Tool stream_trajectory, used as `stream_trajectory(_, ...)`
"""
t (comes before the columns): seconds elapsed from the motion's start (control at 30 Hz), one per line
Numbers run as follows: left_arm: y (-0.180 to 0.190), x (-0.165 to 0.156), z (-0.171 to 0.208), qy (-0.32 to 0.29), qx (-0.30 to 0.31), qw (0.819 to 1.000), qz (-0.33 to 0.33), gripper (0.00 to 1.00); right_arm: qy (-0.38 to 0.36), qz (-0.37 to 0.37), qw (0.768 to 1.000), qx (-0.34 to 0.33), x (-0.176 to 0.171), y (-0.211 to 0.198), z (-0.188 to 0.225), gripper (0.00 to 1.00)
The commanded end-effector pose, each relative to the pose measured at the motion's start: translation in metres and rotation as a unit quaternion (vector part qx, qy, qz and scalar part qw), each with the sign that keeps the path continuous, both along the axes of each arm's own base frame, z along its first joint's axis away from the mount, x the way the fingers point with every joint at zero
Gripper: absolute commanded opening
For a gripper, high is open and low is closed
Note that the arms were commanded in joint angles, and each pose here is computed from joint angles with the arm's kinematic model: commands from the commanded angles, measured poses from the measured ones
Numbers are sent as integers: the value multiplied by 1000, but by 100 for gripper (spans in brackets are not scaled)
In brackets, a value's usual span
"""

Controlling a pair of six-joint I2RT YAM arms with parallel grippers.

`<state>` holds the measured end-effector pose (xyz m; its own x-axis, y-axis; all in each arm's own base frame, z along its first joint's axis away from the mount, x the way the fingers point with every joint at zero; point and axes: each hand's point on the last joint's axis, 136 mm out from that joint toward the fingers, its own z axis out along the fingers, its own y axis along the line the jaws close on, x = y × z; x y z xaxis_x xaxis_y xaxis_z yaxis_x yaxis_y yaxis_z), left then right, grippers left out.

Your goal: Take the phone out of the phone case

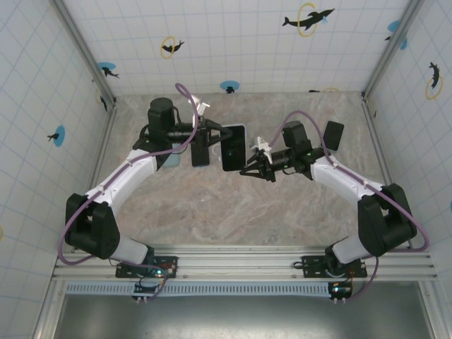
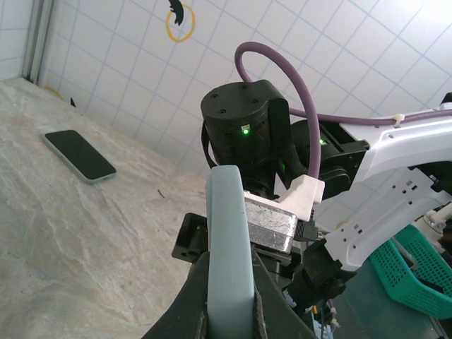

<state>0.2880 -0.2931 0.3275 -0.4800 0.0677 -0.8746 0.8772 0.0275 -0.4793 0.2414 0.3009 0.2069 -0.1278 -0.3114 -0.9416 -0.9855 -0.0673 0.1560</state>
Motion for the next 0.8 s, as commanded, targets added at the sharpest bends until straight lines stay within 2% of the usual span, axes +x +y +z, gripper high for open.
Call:
stream_trajectory(0.0, 0, -10, 15, -23, -19, 999, -27, 0, -22, 8, 1000, 20, 4, 6, 18, 17)
stream_trajectory(0.37, 1, -12, 14, -4, -17, 999, -30, 0, -54, 3, 999, -1, 6, 7, 16, 9)
stream_trajectory(0.6, 0, -17, 12, 68, -15, 997, -45, 0, -174, -55, 982, -55, 26, 9, 12, 8)
stream_trajectory(0.77, -3, -25, 8, 85, -12, 995, -54, 0, -233, -116, 966, -4, 45, 8, 43, 6)
